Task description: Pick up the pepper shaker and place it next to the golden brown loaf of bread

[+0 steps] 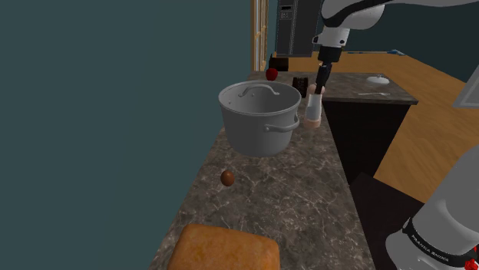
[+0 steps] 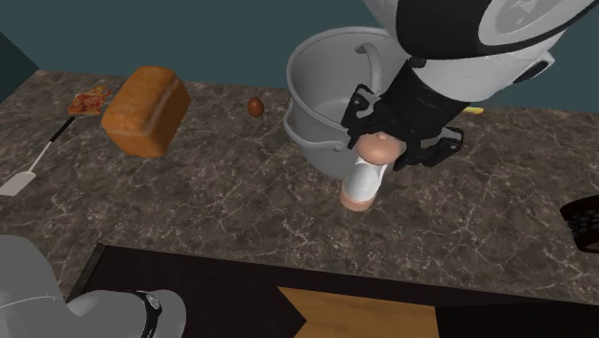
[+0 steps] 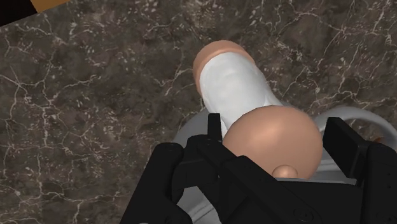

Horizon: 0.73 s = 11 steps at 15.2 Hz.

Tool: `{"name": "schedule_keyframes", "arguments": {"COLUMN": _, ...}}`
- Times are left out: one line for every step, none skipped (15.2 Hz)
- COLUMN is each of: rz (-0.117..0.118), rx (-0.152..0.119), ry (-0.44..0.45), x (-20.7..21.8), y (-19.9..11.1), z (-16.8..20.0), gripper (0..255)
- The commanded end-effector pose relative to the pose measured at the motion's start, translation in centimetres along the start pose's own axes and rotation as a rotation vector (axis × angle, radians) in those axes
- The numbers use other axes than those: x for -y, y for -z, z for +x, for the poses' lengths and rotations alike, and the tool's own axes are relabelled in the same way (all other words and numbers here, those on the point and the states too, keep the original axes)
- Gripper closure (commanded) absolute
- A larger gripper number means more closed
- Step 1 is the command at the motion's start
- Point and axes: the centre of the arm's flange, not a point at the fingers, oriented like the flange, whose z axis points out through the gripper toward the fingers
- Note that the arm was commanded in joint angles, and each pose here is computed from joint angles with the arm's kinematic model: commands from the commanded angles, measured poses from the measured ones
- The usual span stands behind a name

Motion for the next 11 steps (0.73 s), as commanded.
{"name": "schedule_keyframes", "arguments": {"rz": 0.000, "rx": 0.000, "ry": 0.000, "x": 0.2, "y": 1.3, "z": 0.1, "gripper": 255}}
{"name": "schedule_keyframes", "arguments": {"rz": 0.000, "rx": 0.000, "ry": 0.000, "x": 0.3, "y": 1.8, "z": 0.2, "gripper": 255}}
{"name": "schedule_keyframes", "arguments": {"rz": 0.000, "rx": 0.000, "ry": 0.000, "x": 0.4, "y": 2.3, "z": 0.2, "gripper": 255}}
{"name": "schedule_keyframes", "arguments": {"rz": 0.000, "rx": 0.000, "ry": 0.000, "x": 0.5, "y": 2.9, "z": 0.2, "gripper": 255}}
{"name": "schedule_keyframes", "arguments": {"rz": 0.000, "rx": 0.000, "ry": 0.000, "x": 0.6, "y": 3.4, "z": 0.2, "gripper": 255}}
{"name": "schedule_keyframes", "arguments": {"rz": 0.000, "rx": 0.000, "ry": 0.000, "x": 0.7, "y": 3.9, "z": 0.2, "gripper": 255}}
{"name": "schedule_keyframes", "arguments": {"rz": 0.000, "rx": 0.000, "ry": 0.000, "x": 0.8, "y": 4.4, "z": 0.3, "gripper": 255}}
{"name": "schedule_keyframes", "arguments": {"rz": 0.000, "rx": 0.000, "ry": 0.000, "x": 0.9, "y": 4.9, "z": 0.3, "gripper": 255}}
{"name": "schedule_keyframes", "arguments": {"rz": 0.000, "rx": 0.000, "ry": 0.000, "x": 1.0, "y": 5.5, "z": 0.3, "gripper": 255}}
{"name": "schedule_keyframes", "arguments": {"rz": 0.000, "rx": 0.000, "ry": 0.000, "x": 1.0, "y": 6.0, "z": 0.3, "gripper": 255}}
{"name": "schedule_keyframes", "arguments": {"rz": 0.000, "rx": 0.000, "ry": 0.000, "x": 1.1, "y": 6.5, "z": 0.3, "gripper": 255}}
